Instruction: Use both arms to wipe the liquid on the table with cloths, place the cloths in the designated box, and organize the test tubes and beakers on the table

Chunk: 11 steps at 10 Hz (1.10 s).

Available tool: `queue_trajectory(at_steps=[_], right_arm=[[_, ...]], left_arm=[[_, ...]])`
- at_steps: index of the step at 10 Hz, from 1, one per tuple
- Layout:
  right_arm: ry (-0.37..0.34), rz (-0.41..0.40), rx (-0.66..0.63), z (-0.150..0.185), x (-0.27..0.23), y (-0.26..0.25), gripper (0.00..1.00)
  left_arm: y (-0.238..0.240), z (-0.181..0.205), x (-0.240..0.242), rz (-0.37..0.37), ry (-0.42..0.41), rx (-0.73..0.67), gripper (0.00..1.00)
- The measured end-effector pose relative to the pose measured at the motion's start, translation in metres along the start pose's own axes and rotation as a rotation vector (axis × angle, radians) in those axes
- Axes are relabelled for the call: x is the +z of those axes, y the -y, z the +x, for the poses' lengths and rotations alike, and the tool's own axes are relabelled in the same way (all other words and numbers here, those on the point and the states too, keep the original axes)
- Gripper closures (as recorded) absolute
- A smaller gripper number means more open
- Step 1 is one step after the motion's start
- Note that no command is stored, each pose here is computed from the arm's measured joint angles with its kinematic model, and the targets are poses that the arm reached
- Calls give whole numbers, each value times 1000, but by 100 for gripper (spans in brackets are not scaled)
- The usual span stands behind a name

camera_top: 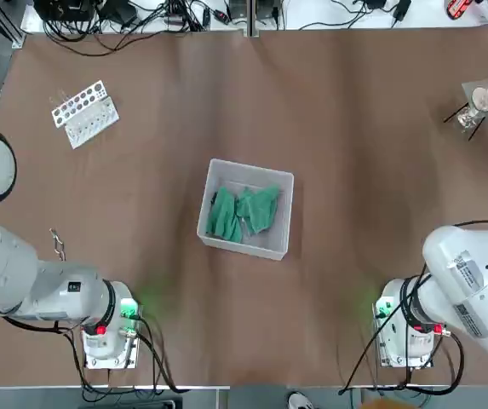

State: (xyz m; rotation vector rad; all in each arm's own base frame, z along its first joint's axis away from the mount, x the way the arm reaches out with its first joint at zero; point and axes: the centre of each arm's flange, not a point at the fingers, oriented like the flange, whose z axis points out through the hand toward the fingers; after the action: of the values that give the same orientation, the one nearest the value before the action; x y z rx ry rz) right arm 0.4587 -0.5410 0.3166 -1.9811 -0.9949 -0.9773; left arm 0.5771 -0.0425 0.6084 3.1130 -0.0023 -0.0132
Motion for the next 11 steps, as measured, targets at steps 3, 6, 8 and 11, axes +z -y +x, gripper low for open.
queue_trajectory(at_steps=[3, 6, 8, 11], right_arm=[[174, 26, 30, 133, 4, 15, 1], [375, 68, 84, 287, 86, 39, 1], [519, 103, 137, 372, 198, 55, 1], [683, -9, 143, 430, 338, 65, 1]], left_arm=[[0, 0, 0, -1, 0, 0, 0], [2, 1, 0, -1, 0, -3, 0], [2, 2, 2, -1, 4, -4, 0], [3, 4, 7, -1, 13, -6, 0]])
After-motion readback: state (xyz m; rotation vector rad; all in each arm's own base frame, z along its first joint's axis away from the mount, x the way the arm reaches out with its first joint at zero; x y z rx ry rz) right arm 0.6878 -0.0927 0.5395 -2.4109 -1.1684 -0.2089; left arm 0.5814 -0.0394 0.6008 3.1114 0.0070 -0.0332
